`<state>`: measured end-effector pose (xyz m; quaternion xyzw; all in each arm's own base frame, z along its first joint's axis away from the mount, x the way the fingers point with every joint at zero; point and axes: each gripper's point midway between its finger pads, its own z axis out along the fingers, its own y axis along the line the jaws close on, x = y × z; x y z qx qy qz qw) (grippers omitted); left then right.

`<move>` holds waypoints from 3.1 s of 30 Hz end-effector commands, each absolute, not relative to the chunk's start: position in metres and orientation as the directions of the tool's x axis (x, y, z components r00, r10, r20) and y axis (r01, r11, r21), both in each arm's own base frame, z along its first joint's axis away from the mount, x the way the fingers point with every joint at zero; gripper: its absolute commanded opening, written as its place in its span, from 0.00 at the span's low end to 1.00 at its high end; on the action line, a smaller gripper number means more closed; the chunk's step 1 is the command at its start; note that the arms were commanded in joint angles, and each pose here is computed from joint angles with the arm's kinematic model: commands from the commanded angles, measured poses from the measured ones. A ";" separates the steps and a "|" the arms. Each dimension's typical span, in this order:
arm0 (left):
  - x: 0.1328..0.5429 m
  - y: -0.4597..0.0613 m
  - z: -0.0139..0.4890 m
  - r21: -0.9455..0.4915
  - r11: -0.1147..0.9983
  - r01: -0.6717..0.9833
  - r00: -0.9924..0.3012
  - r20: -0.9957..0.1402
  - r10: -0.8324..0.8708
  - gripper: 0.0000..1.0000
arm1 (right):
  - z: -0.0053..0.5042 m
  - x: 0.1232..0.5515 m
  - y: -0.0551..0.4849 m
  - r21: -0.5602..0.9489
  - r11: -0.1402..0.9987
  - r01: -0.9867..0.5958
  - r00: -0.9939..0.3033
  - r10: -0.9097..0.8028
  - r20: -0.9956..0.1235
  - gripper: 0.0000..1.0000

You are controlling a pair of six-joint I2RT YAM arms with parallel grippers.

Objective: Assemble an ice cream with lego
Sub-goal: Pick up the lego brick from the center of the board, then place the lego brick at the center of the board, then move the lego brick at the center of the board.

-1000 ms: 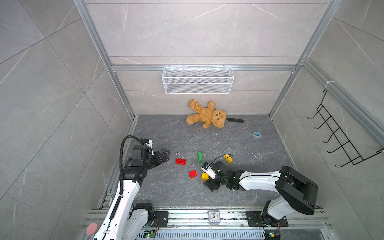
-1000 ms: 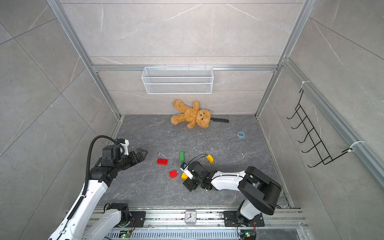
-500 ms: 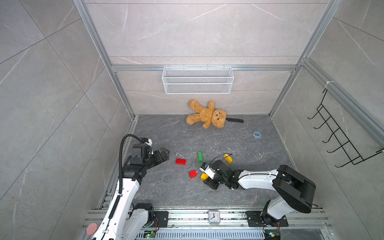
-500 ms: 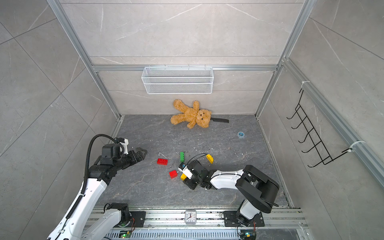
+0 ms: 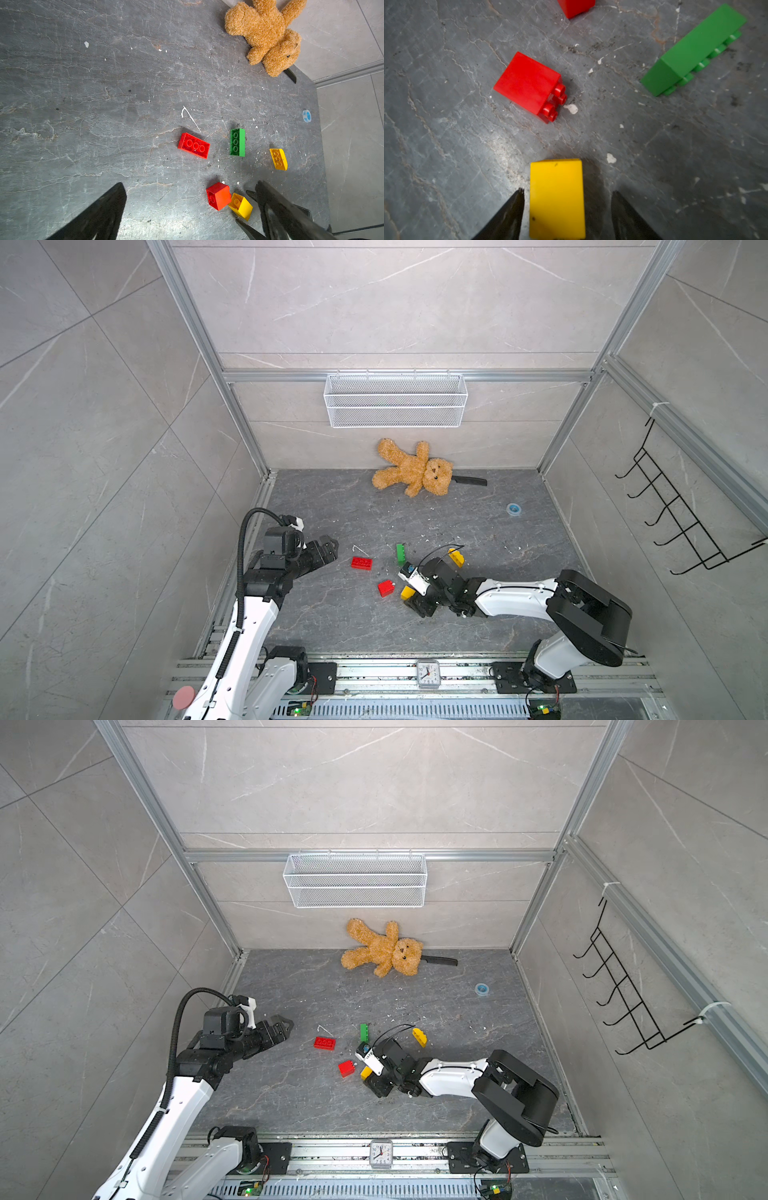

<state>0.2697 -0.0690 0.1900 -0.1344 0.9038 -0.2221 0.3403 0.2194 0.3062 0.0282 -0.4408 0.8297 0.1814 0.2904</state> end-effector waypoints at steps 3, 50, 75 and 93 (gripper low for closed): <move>0.274 -0.069 0.199 -0.472 0.879 -0.066 -0.729 -0.579 -0.366 1.00 | 0.028 0.224 0.310 0.017 0.521 -0.853 -0.416 -0.660 -0.626 0.63; 0.261 -0.151 0.195 -0.447 0.878 0.170 -0.847 -0.521 -0.102 1.00 | 0.069 0.134 0.225 0.078 0.801 -0.593 -0.648 -0.533 0.545 0.29; 0.264 -0.137 0.189 -0.362 0.922 0.139 -0.848 -0.525 -0.079 0.99 | 0.043 0.192 0.250 0.115 0.752 -0.649 -0.605 -0.602 0.522 0.69; 0.267 -0.132 0.205 -0.353 0.924 0.148 -0.786 -0.609 -0.107 0.99 | 0.070 0.183 0.243 -0.039 0.757 -0.652 -0.720 -0.634 -0.282 0.73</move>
